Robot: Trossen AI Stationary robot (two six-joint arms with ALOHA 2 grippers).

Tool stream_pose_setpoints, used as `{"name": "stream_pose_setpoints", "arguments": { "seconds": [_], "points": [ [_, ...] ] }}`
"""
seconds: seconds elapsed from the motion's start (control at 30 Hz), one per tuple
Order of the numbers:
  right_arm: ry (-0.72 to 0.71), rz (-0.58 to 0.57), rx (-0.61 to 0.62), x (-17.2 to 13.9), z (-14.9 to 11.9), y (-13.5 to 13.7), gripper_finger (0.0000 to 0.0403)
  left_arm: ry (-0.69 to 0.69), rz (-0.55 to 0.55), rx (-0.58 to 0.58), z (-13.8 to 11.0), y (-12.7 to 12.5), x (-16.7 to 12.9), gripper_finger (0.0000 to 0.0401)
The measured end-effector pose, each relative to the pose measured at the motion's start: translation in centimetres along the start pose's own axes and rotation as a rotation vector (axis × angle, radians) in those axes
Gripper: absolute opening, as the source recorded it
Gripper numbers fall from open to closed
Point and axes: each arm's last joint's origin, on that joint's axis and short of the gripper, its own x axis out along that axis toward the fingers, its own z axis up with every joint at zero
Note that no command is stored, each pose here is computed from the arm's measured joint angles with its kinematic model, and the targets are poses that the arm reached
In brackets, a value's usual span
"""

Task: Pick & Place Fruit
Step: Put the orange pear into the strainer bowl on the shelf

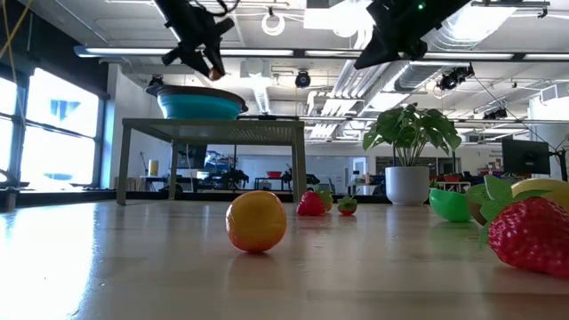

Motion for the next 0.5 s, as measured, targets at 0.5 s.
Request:
{"name": "stream_pose_setpoints", "arguments": {
  "seconds": [0.5],
  "points": [
    [-0.06,0.003,-0.032,0.0,0.6,0.1,0.0002,0.129,0.057,-0.012,-1.0,-0.2,4.3,0.0129]
  ]
}}
